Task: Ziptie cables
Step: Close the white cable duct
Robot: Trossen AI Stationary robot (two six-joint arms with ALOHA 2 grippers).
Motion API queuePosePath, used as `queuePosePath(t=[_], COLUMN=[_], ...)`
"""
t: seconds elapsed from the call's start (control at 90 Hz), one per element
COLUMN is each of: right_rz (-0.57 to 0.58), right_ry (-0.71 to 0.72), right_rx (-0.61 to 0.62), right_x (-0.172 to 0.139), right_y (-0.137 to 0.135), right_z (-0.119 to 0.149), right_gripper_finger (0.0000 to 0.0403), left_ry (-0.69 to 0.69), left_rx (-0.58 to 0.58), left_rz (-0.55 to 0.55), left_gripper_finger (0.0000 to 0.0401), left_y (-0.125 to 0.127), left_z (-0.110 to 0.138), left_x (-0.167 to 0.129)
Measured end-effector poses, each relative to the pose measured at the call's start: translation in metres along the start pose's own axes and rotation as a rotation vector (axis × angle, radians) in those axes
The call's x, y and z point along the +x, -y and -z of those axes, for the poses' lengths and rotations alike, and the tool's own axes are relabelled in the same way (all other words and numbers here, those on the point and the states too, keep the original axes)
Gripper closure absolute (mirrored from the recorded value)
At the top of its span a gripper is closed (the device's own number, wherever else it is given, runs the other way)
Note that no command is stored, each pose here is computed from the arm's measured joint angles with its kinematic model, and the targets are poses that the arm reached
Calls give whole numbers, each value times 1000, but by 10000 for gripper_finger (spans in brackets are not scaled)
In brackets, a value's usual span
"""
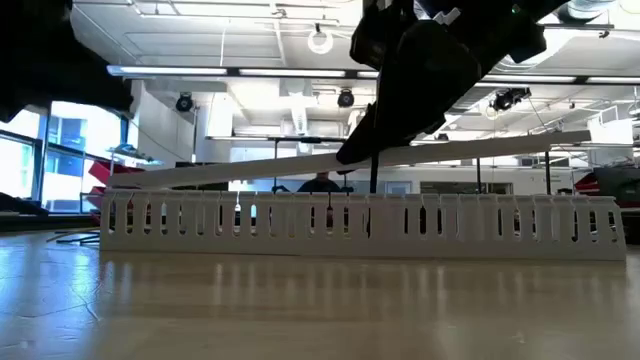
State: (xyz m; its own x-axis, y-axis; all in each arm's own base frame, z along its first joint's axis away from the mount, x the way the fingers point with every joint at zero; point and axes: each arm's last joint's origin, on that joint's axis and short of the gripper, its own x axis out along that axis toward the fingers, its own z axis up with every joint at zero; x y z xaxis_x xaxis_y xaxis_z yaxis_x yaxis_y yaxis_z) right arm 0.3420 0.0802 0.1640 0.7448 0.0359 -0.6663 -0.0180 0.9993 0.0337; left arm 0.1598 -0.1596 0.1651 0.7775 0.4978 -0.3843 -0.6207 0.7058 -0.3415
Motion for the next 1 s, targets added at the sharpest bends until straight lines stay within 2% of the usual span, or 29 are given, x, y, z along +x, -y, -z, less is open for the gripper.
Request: queuePosePath(t=[0.2, 0.544, 1.0], right_rz=[-47, -21, -49], right_ry=[-1, -19, -5], right_rx=[7, 6, 54], right_x=[0, 0, 0], right_y=[-1, 0, -2], right_z=[-1, 1, 0], right_gripper_finger=[193, 193, 193], left_ry=[2, -29, -45], left_rx=[-4, 0, -3], left_rz=[35, 59, 57], left_gripper_finger=[401, 401, 401], left_y=[-1, -6, -10], left_z=[7, 14, 16], left_x=[7, 24, 25])
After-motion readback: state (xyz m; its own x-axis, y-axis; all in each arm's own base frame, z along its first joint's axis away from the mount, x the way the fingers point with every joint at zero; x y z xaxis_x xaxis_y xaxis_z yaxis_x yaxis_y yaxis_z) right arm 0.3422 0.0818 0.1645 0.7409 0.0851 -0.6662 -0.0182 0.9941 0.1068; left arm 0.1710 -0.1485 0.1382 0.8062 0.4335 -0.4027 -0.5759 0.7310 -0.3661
